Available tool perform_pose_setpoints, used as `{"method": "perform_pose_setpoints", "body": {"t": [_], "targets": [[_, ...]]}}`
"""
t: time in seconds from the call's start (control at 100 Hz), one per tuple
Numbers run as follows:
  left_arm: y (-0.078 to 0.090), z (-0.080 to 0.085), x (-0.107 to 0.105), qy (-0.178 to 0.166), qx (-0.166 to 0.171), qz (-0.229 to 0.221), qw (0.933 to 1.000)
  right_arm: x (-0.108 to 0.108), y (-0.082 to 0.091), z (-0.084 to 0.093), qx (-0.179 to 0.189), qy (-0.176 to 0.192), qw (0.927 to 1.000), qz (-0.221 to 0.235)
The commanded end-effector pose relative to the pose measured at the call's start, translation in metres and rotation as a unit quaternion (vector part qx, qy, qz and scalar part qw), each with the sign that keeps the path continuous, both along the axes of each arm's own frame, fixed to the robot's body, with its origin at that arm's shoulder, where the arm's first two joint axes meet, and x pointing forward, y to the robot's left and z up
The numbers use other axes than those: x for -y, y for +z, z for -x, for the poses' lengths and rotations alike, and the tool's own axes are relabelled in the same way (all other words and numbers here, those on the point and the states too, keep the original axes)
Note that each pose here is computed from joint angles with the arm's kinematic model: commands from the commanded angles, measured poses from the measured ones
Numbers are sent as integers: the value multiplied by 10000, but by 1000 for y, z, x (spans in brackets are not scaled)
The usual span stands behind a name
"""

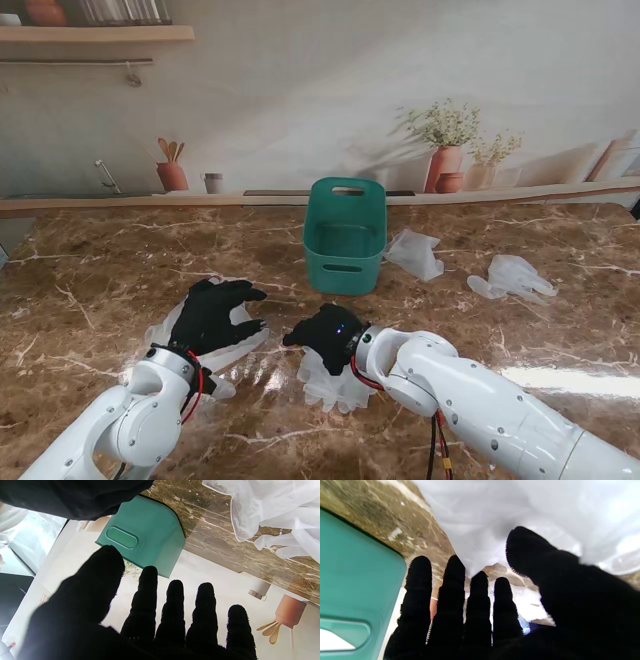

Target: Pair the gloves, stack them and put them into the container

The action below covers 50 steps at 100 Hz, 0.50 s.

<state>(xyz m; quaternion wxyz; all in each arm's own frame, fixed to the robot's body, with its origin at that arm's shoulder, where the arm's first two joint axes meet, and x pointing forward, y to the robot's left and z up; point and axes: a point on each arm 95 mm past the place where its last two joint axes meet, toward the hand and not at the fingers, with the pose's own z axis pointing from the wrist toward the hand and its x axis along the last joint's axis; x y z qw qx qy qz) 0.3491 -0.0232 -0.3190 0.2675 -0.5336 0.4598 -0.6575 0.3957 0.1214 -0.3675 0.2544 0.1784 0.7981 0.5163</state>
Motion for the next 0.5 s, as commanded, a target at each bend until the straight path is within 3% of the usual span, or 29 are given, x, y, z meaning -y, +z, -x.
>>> {"method": "perform_pose_setpoints", "body": {"t": [0.0,0.49], "targets": [[-2,3,1,-9,-38,47,10000,8,-10,-3,-115,-167,9997,131],[-2,1,3,-131,-21,69,9999,22,-28,-3,243,-209,9994,-130]]}}
